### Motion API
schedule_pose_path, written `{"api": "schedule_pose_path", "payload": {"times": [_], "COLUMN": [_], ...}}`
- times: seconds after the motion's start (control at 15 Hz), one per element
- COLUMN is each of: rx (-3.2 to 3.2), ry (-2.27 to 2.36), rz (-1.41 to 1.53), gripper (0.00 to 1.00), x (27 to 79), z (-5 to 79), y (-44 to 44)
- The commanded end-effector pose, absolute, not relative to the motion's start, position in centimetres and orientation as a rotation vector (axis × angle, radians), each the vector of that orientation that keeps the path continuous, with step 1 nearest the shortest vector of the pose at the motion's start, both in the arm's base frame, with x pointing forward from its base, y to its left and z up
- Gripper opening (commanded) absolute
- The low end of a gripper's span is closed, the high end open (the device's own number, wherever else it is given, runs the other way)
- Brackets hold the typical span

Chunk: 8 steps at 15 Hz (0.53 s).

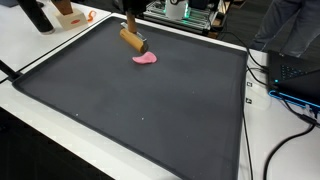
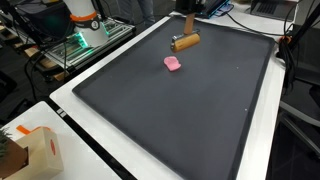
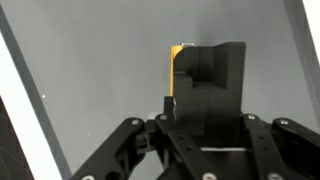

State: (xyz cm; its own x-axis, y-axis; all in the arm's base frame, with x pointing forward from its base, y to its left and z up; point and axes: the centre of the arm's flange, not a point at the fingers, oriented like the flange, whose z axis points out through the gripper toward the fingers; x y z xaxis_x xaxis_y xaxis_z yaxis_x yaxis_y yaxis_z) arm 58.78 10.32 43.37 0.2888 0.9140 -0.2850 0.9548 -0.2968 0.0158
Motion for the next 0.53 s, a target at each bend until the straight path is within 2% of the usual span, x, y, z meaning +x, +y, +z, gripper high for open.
{"api": "schedule_pose_path", "payload": {"times": [0.0, 0.47], "rx": [2.156, 1.766], "ry": [1.926, 2.205], "rz": [-0.405, -0.513], "gripper": [0.23, 0.23], "x": [56.7, 54.1], "z": [42.6, 40.4], "y": [13.0, 17.3]}}
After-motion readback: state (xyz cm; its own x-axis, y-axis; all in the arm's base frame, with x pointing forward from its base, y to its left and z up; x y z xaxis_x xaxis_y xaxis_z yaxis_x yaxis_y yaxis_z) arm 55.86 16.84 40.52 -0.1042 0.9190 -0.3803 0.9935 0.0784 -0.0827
